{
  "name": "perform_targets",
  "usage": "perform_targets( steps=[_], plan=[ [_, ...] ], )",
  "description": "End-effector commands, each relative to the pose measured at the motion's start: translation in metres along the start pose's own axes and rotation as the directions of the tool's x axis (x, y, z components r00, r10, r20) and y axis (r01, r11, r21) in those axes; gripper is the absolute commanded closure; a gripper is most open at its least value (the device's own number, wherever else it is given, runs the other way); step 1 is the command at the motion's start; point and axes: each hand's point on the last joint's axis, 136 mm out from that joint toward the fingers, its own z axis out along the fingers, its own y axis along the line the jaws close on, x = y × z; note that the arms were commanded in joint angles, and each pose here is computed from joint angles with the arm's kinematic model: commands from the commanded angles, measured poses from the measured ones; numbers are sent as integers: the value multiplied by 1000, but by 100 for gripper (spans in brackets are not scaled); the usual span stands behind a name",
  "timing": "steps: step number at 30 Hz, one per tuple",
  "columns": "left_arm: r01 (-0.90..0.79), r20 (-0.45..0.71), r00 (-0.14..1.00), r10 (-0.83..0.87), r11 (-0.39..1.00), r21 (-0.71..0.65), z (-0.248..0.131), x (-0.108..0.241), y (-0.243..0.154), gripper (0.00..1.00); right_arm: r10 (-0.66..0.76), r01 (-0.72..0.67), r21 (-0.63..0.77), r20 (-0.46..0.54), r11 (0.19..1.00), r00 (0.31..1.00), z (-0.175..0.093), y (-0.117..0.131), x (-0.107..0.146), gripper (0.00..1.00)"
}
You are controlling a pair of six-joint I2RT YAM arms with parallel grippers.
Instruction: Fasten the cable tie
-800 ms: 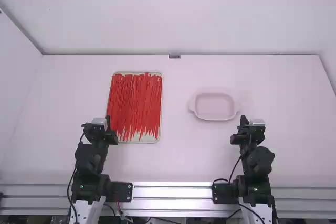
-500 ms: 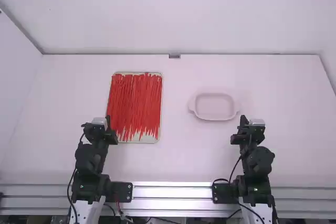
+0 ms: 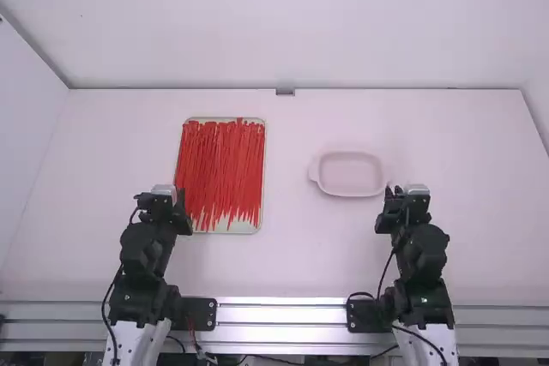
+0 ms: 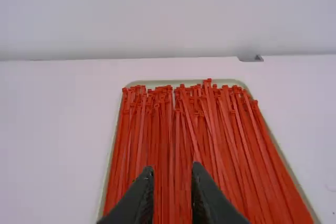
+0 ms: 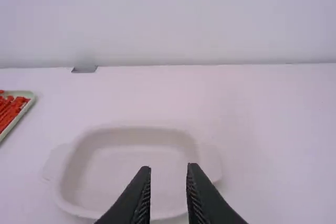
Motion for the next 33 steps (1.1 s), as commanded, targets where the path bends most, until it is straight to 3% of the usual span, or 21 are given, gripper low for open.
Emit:
perform_targets(
  steps=[1,18,27,33],
  plan=[
    [7,1,1000,-8,1000,26,-1,-12,-5,78,15,-15,9,1,1000,1000,-1,0,-17,78],
    [35,-193,981,-18,996,85,14,-33,-22,46,39,-49,-33,-254,998,966,30,14,-35,46],
    [55,-308,951,-15,991,122,27,-41,-35,28,25,-74,-107,-400,992,916,55,34,-37,28],
    [68,-371,929,-14,989,133,37,-44,-41,18,63,-73,-1,-491,997,869,71,33,-29,18]
  ],
)
